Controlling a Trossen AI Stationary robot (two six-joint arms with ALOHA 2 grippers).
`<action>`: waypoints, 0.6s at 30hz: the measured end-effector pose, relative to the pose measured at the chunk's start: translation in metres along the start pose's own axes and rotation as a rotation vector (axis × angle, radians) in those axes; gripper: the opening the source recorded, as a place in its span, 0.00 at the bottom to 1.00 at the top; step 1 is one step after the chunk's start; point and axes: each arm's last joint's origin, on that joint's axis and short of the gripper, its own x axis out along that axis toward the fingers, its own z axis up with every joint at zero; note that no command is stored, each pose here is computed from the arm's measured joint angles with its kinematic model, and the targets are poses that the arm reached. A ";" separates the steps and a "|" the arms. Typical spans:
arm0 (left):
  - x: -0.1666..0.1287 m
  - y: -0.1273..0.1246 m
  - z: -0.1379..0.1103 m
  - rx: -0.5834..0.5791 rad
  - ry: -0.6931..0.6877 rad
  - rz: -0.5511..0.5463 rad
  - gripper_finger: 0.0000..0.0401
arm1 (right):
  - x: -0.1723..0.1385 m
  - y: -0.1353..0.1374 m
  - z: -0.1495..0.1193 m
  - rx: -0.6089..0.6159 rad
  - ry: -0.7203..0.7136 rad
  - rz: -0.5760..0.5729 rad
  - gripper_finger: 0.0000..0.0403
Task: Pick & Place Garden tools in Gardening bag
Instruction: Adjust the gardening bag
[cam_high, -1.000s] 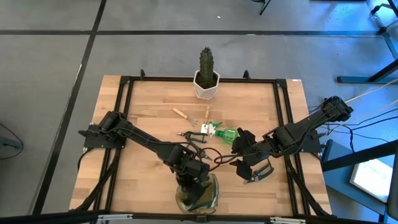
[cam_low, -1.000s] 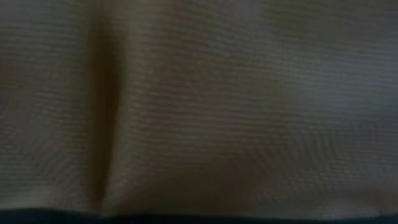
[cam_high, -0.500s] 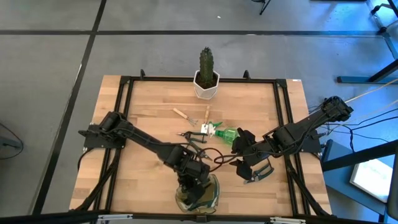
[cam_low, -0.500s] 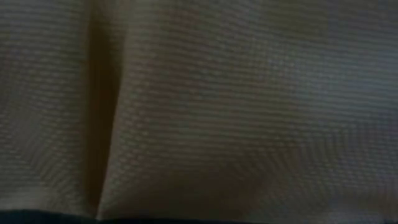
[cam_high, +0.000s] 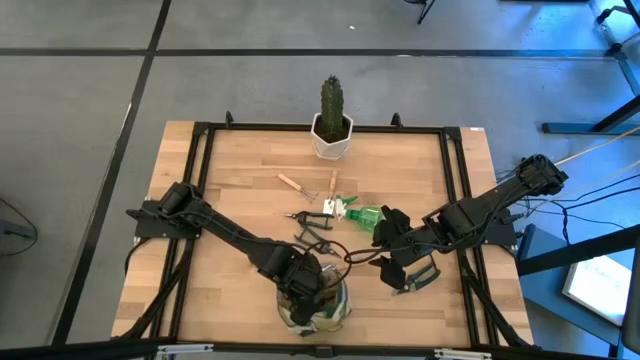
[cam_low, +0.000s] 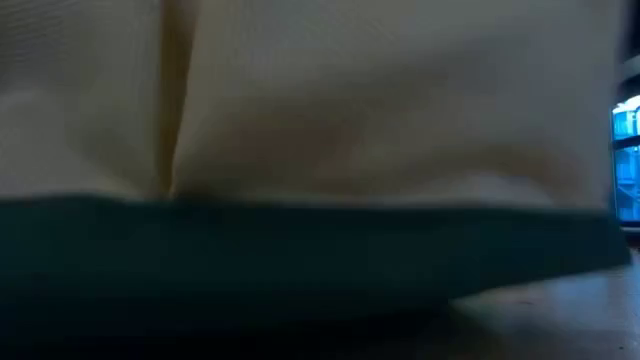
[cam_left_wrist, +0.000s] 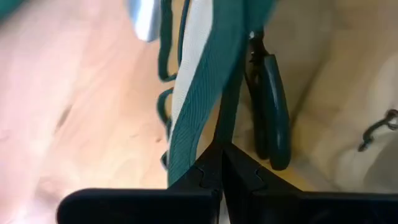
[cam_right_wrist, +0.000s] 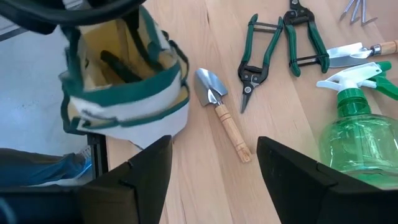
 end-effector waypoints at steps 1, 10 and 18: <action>0.000 0.001 -0.001 0.001 0.009 0.015 0.00 | 0.000 0.000 0.000 0.000 0.000 0.000 0.59; -0.015 -0.003 -0.003 0.052 -0.027 -0.064 0.00 | 0.000 0.000 0.000 0.001 0.000 0.000 0.59; -0.013 -0.027 -0.004 0.120 -0.109 -0.230 0.00 | 0.000 0.000 0.000 -0.001 0.003 0.003 0.59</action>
